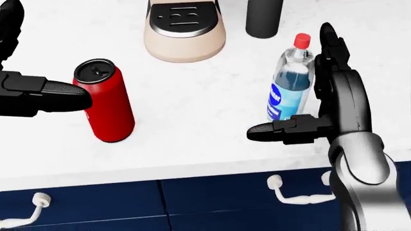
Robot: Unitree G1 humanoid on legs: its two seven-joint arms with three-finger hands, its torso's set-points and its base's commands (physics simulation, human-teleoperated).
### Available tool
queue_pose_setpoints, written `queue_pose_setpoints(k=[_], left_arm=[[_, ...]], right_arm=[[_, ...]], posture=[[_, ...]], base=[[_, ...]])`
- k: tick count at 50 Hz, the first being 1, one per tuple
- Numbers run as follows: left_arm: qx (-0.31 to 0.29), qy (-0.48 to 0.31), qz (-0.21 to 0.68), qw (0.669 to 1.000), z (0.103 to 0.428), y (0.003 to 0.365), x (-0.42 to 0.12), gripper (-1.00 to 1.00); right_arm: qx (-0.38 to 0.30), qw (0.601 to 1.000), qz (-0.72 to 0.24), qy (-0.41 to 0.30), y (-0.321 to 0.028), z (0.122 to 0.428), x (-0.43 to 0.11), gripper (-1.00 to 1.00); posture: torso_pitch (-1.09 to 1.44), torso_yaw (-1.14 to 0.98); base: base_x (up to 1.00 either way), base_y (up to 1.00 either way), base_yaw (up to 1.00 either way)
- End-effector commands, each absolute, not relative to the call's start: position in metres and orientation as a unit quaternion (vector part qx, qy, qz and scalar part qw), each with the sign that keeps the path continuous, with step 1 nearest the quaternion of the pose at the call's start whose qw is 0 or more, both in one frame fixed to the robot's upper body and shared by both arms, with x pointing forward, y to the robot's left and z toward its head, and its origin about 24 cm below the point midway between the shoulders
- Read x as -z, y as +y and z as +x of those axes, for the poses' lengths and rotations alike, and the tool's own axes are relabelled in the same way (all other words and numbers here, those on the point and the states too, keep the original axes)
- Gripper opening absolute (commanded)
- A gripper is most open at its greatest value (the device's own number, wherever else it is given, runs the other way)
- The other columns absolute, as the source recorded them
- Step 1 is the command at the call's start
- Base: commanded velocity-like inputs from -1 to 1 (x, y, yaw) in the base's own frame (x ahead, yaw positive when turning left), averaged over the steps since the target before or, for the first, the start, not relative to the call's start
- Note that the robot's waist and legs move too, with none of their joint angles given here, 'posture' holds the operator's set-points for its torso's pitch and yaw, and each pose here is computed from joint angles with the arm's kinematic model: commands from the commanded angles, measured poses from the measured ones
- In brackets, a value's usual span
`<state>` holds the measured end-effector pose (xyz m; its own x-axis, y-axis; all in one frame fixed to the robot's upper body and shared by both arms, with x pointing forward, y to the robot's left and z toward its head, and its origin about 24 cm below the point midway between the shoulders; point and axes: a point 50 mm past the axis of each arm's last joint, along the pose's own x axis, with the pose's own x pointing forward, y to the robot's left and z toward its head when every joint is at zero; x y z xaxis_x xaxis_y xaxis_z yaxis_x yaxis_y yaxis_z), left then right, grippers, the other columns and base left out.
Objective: Move the drinks to the dining counter.
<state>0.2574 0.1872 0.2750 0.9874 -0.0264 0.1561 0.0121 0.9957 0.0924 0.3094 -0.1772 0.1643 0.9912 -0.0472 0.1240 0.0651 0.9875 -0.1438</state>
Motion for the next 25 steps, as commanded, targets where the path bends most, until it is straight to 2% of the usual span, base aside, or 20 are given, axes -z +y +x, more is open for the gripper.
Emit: queue_pose_setpoints(k=[1,4,6,11,15,19,21,22,23,25], left_arm=[[0.005,-0.116,0.048,0.992,0.2531,0.1879,-0.2864,1.0],[0.003,-0.115,0.047,0.992,0.2527,0.1888,-0.2862,1.0],[0.004,-0.115,0.048,0.992,0.253,0.188,-0.2857,1.0],[0.005,-0.113,0.048,0.992,0.2535,0.1875,-0.285,1.0],[0.005,-0.113,0.049,0.992,0.2533,0.1882,-0.2847,1.0],[0.004,-0.112,0.048,0.992,0.2539,0.1887,-0.2836,1.0],[0.004,-0.112,0.048,0.993,0.254,0.1882,-0.2823,1.0],[0.005,-0.111,0.047,0.993,0.253,0.1878,-0.2824,1.0],[0.006,-0.111,0.048,0.993,0.2521,0.1872,-0.2818,1.0],[0.007,-0.11,0.048,0.993,0.2519,0.1871,-0.2812,1.0]], right_arm=[[0.027,0.99,-0.079,-0.113,-0.1745,0.307,-0.1849,1.0],[0.027,0.99,-0.079,-0.111,-0.1748,0.3082,-0.1846,0.98],[0.024,0.99,-0.081,-0.11,-0.174,0.3098,-0.1838,0.8],[0.027,0.991,-0.081,-0.107,-0.1771,0.3127,-0.181,0.57],[0.025,0.99,-0.088,-0.106,-0.1759,0.3119,-0.179,0.18],[0.021,0.99,-0.092,-0.105,-0.1753,0.3121,-0.1779,-0.03],[0.021,0.99,-0.091,-0.107,-0.1752,0.3111,-0.1794,-0.31],[0.022,0.99,-0.09,-0.108,-0.1755,0.3109,-0.1799,-0.71],[0.023,0.99,-0.087,-0.108,-0.1761,0.3099,-0.181,-0.93],[0.025,0.99,-0.084,-0.109,-0.1774,0.309,-0.1826,-1.0]], posture=[[0.0,0.0],[0.0,0.0],[0.0,0.0],[0.0,0.0],[0.0,0.0],[0.0,0.0],[0.0,0.0],[0.0,0.0],[0.0,0.0],[0.0,0.0]], base=[[0.0,0.0,0.0],[0.0,0.0,0.0],[0.0,0.0,0.0],[0.0,0.0,0.0],[0.0,0.0,0.0],[0.0,0.0,0.0],[0.0,0.0,0.0],[0.0,0.0,0.0],[0.0,0.0,0.0],[0.0,0.0,0.0]])
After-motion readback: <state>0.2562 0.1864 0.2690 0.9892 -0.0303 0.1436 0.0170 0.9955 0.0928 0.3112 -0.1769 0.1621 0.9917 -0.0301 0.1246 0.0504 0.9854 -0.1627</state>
